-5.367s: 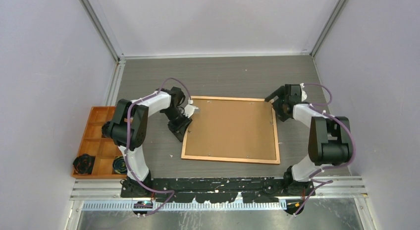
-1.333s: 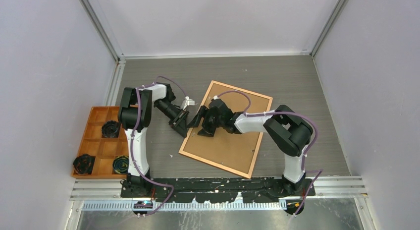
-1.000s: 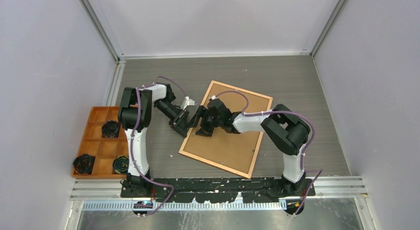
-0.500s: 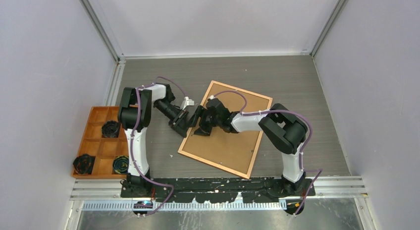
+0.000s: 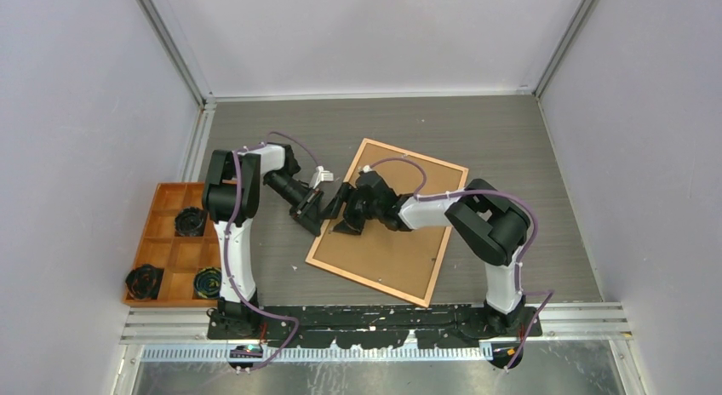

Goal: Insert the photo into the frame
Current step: Install the photo frame at the center of the board.

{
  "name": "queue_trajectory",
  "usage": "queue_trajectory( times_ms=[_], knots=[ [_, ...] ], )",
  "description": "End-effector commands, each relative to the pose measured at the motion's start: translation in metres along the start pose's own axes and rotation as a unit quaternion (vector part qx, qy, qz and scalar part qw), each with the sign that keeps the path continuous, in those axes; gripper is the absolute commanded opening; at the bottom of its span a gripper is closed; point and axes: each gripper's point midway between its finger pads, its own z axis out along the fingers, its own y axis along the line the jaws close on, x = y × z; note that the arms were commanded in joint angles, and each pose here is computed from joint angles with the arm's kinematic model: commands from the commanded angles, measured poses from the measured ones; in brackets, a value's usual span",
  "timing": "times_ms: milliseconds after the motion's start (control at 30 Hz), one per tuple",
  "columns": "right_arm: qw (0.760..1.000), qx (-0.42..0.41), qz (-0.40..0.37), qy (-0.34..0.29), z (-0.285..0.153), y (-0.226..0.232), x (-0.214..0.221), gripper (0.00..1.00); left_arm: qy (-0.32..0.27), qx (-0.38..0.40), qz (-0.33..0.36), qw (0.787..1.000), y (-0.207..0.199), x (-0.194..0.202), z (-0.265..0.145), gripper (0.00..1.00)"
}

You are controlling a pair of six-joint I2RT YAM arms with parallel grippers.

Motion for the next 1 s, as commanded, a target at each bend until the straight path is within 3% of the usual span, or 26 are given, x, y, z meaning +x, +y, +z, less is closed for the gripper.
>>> queue_trajectory(
  times_ms=[0, 300, 967],
  knots=[
    [1.000, -0.003, 0.001, -0.014, -0.013, 0.005, 0.005, 0.69, -0.001, 0.015, 0.004, 1.000, -0.002, 0.001, 0.006, 0.19],
    [1.000, 0.003, 0.000, -0.005, -0.008, 0.004, 0.013, 0.69, -0.004, 0.013, 0.004, 1.000, -0.002, 0.001, 0.006, 0.17],
    [0.998, -0.005, 0.020, -0.064, 0.005, 0.005, -0.006, 0.64, -0.002, 0.018, 0.008, 1.000, -0.004, 0.001, 0.009, 0.17]
  ],
)
